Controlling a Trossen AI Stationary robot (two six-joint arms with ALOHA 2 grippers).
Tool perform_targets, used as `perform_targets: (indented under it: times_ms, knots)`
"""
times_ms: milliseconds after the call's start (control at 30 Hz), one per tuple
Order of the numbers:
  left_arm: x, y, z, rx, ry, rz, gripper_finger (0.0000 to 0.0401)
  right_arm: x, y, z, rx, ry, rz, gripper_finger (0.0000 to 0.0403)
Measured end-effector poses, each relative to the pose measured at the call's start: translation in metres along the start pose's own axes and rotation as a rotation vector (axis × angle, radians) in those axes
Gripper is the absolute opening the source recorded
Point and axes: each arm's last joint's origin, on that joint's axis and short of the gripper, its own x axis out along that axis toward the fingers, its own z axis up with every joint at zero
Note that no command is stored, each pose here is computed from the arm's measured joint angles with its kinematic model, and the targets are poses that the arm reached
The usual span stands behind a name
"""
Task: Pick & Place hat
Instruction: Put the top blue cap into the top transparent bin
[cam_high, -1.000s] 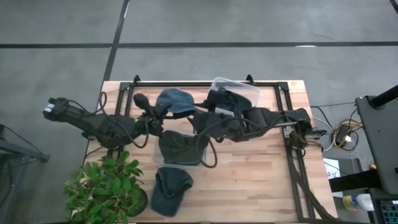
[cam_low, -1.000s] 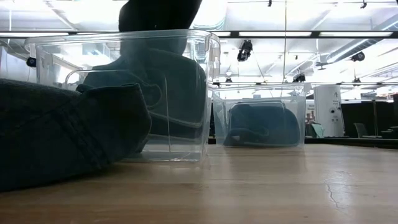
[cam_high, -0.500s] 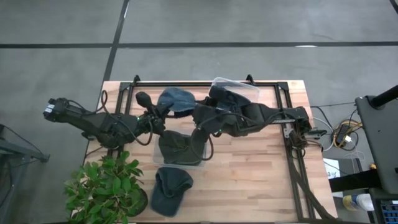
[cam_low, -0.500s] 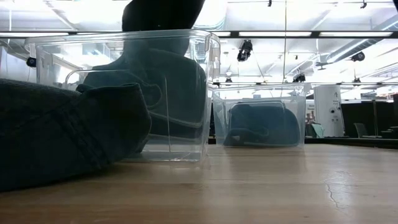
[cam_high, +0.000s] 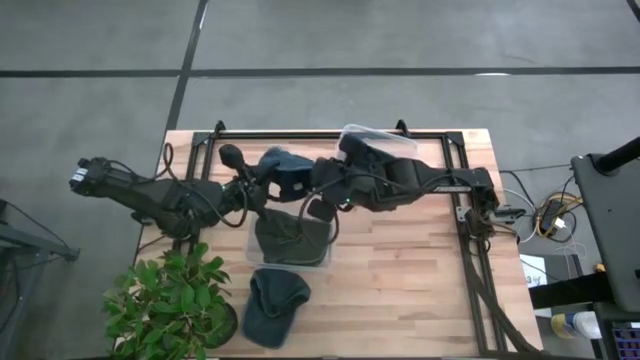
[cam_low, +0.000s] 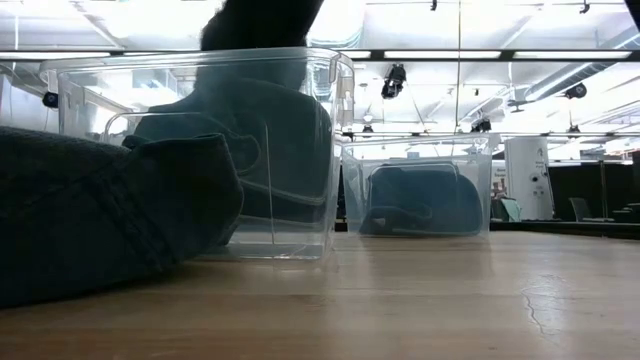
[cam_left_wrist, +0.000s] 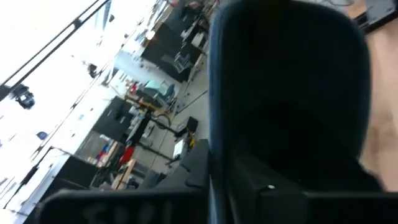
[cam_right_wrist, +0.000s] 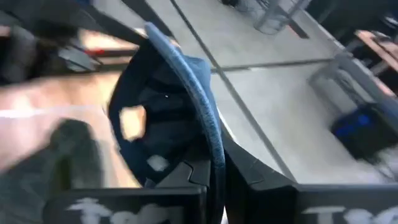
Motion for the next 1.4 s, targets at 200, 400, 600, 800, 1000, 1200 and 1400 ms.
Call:
perform_targets:
  times_ms: [200,400,600,800,1000,1200,1400]
  knots:
    - [-0.004,0.008,0.001,-0.050,-0.019,0.006,0.0096,0.003,-0.023,-0.003,0.068,0.038,-0.131,0.0010]
    - [-0.010,0.021,0.002,-0.117,-0.026,0.034,0.0147,0.009,-0.045,-0.008,0.135,0.094,-0.185,0.0010]
    - [-0.011,0.024,0.000,-0.185,0.004,0.068,0.0155,-0.011,-0.092,-0.007,0.351,0.076,-0.233,0.0009]
    - [-0.011,0.023,-0.001,-0.193,0.010,0.069,0.0156,-0.059,-0.139,-0.028,0.587,0.152,-0.270,0.0009]
    - [-0.011,0.023,-0.001,-0.194,0.013,0.072,0.0156,-0.100,-0.166,-0.040,0.771,0.038,-0.269,0.0009]
    - [-0.011,0.023,-0.001,-0.196,0.016,0.076,0.0156,-0.107,-0.170,-0.071,0.858,0.095,-0.297,0.0009]
    - [-0.011,0.023,-0.001,-0.197,0.016,0.076,0.0156,-0.087,-0.154,-0.109,0.890,0.173,-0.353,0.0008]
